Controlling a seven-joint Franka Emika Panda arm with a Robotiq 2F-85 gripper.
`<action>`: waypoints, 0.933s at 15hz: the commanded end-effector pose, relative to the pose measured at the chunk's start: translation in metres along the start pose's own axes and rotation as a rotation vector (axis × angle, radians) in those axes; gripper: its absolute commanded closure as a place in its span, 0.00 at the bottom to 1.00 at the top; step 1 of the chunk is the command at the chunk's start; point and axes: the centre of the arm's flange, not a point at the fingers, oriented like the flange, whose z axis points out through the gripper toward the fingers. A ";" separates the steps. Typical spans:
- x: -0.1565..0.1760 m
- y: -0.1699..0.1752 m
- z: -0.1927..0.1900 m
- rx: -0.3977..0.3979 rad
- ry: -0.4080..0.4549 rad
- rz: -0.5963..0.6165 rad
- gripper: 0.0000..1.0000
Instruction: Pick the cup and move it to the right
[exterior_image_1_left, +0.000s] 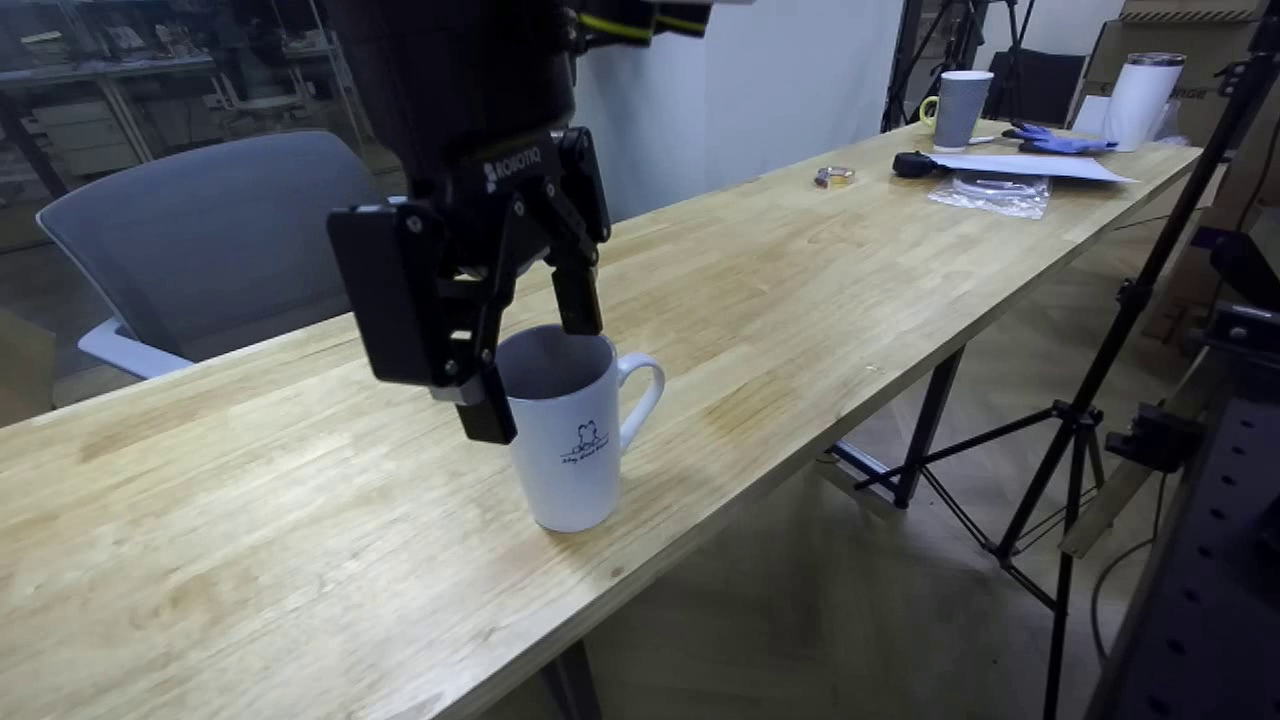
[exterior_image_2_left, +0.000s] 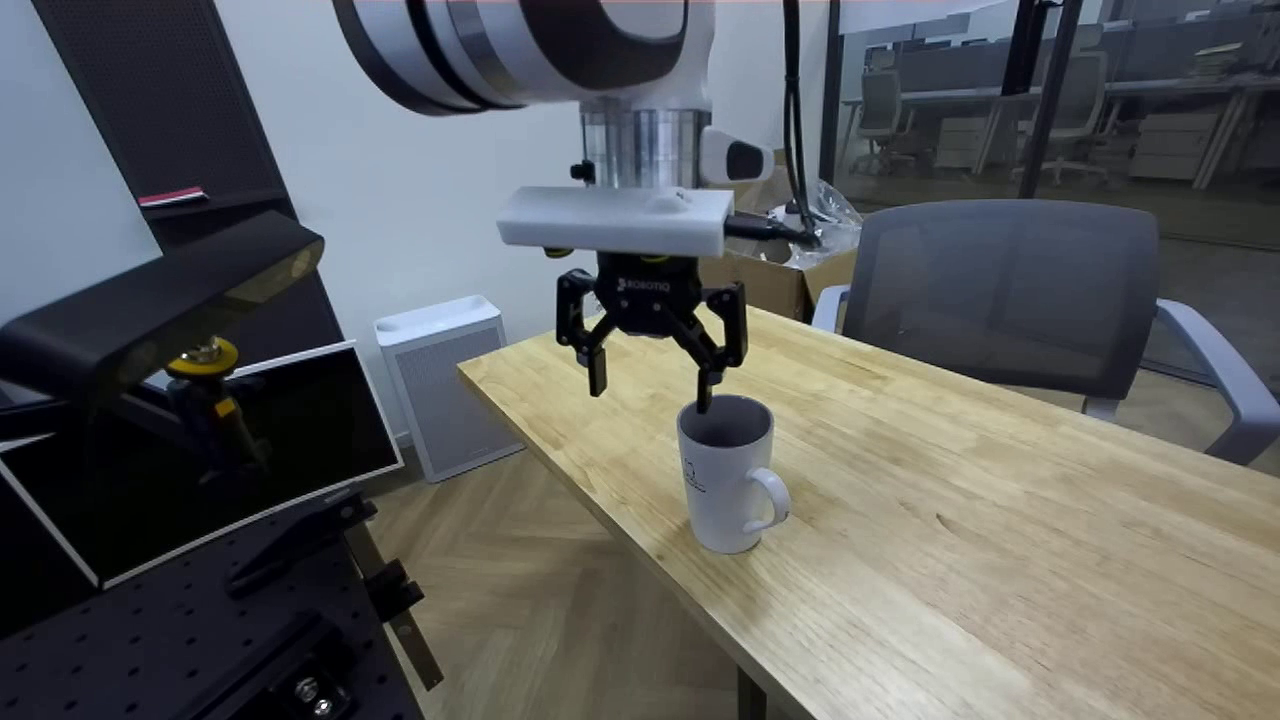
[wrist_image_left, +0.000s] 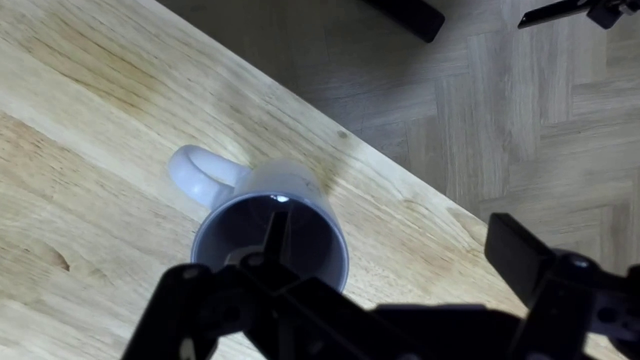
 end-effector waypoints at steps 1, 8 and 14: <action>0.007 0.009 0.017 -0.034 0.041 -0.007 0.00; 0.010 0.013 0.033 -0.072 0.085 -0.048 0.00; 0.012 0.009 0.039 -0.078 0.066 -0.062 0.00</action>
